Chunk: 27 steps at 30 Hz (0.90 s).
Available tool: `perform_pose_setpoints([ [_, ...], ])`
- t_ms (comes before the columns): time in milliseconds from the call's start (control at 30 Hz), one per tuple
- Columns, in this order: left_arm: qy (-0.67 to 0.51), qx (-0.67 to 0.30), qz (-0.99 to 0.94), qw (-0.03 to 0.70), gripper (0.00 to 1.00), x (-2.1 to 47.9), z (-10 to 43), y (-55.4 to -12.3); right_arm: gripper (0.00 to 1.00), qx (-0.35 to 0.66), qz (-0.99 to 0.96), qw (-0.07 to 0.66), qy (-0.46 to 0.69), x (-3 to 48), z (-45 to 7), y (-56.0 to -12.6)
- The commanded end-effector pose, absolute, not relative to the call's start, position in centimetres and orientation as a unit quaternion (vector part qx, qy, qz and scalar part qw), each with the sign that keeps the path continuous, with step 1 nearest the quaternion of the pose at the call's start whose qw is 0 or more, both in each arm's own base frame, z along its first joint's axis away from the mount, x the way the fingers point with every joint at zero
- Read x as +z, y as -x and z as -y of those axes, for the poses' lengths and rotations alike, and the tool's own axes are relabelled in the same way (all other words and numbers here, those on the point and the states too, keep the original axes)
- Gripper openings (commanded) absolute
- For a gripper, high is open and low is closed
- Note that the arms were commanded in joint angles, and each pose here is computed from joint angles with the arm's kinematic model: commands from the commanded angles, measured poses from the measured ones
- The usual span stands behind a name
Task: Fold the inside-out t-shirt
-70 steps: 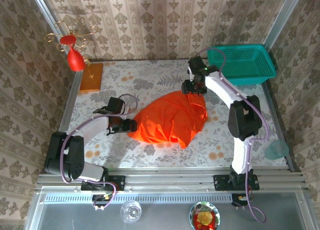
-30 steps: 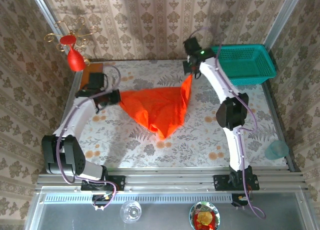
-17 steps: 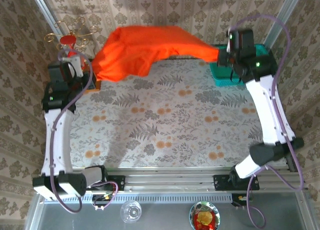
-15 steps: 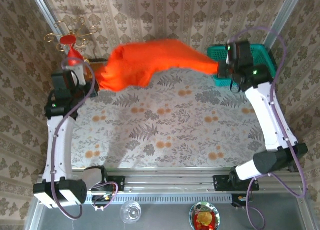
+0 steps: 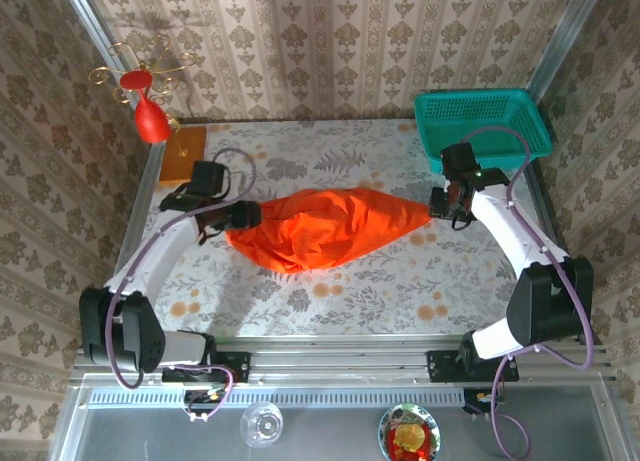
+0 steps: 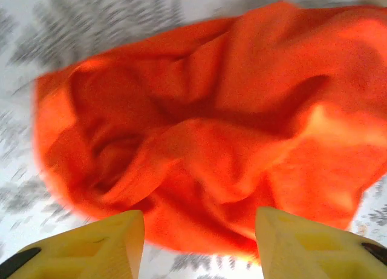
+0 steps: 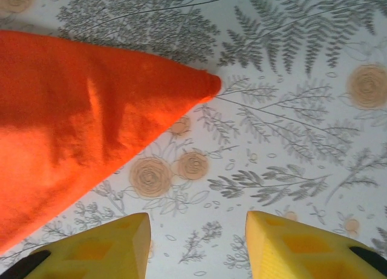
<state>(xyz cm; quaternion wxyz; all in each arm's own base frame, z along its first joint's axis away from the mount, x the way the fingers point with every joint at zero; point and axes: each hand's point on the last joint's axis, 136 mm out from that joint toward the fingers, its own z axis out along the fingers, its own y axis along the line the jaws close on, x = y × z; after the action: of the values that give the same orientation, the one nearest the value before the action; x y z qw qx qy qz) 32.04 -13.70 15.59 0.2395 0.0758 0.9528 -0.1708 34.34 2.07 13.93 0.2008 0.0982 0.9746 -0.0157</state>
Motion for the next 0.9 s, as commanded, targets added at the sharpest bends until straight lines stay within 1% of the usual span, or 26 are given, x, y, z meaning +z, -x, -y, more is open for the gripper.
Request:
perform_pose_setpoints([
  [0,-0.127,-0.143,-0.958,0.215,0.52,14.4,16.8,-31.7,0.46,0.031,-0.979,0.180,-0.090,12.3,-4.3,-34.9],
  [67,-0.147,-0.132,-0.961,0.193,0.52,13.1,18.6,-30.8,0.47,0.052,-0.981,0.171,-0.073,11.7,-5.9,-35.3],
  [167,-0.157,-0.114,-0.967,0.167,0.53,11.0,20.0,-29.4,0.49,0.047,-0.985,0.155,-0.058,10.2,-7.0,-35.8],
  [233,-0.152,-0.091,-0.972,0.155,0.54,9.8,19.7,-28.5,0.51,0.017,-0.988,0.141,-0.068,9.1,-6.1,-36.1],
  [333,-0.129,-0.042,-0.980,0.146,0.61,8.1,17.5,-27.6,0.55,-0.048,-0.987,0.134,-0.080,7.7,-3.8,-36.9],
  [367,-0.123,-0.041,-0.981,0.142,0.63,7.7,16.9,-27.3,0.56,-0.063,-0.986,0.130,-0.084,7.3,-3.2,-37.2],
  [467,-0.104,-0.082,-0.981,0.140,0.66,7.1,17.1,-27.1,0.59,-0.087,-0.984,0.124,-0.089,5.9,-2.1,-38.1],
  [600,-0.090,-0.134,-0.976,0.144,0.67,6.9,18.3,-27.8,0.64,-0.090,-0.984,0.121,-0.099,4.6,-1.5,-39.1],
  [733,-0.077,-0.169,-0.973,0.140,0.68,6.3,19.4,-28.5,0.71,-0.072,-0.984,0.126,-0.104,3.9,-1.6,-40.1],
  [867,-0.072,-0.177,-0.972,0.133,0.64,5.6,19.7,-28.7,0.72,-0.055,-0.984,0.127,-0.111,3.1,-1.8,-40.7],
])
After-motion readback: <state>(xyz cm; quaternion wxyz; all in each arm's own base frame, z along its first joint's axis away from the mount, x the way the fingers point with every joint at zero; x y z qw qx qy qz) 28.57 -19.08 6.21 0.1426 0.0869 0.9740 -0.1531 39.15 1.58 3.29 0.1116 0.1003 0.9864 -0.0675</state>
